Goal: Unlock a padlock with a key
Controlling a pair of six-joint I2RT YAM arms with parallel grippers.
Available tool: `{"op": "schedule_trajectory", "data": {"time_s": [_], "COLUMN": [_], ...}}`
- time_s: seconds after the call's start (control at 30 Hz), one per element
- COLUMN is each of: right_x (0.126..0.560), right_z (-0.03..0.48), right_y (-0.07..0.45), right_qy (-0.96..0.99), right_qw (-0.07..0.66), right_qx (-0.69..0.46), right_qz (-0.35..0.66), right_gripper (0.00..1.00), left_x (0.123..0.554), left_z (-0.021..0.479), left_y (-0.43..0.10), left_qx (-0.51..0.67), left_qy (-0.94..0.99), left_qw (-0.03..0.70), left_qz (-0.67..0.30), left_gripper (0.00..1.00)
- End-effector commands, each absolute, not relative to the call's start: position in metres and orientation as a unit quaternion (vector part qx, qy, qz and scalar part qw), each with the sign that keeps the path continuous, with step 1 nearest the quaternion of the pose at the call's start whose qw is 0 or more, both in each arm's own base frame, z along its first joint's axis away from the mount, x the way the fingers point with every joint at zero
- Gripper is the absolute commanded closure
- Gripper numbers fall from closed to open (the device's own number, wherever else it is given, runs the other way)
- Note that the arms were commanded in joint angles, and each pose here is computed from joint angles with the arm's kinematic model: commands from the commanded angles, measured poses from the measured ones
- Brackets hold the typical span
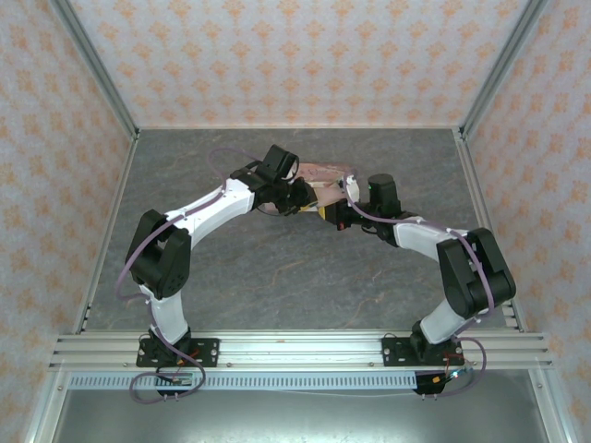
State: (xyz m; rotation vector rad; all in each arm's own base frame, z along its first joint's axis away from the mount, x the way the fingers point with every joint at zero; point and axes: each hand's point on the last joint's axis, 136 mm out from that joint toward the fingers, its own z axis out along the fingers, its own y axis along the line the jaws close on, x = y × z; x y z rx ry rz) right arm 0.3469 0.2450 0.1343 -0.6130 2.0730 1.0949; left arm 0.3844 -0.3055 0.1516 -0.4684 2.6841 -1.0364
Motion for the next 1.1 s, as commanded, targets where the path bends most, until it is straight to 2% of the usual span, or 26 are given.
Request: {"op": "schedule_trajectory", "data": {"time_s": [0.0, 0.47, 0.83, 1.07], "right_x": [0.367, 0.376, 0.375, 0.379], "right_z": [0.172, 0.224, 0.179, 0.180], "right_y": [0.258, 0.267, 0.269, 0.271], "right_qy": [0.756, 0.708, 0.743, 0.740], "right_qw": [0.419, 0.459, 0.429, 0.432], "right_qx": [-0.265, -0.258, -0.262, -0.259], "right_qz": [0.426, 0.470, 0.442, 0.445], "right_gripper": [1.00, 1.00, 1.00, 1.00], "left_x": [0.369, 0.368, 0.370, 0.368], "left_z": [0.181, 0.170, 0.178, 0.176], "left_y": [-0.342, -0.343, -0.348, -0.347], "left_qx": [-0.100, -0.104, -0.114, -0.116], "left_qy": [0.899, 0.902, 0.892, 0.892], "left_qw": [0.092, 0.081, 0.075, 0.074], "left_qz": [-0.415, -0.411, -0.431, -0.430], "left_gripper": [0.85, 0.85, 0.85, 0.86]}}
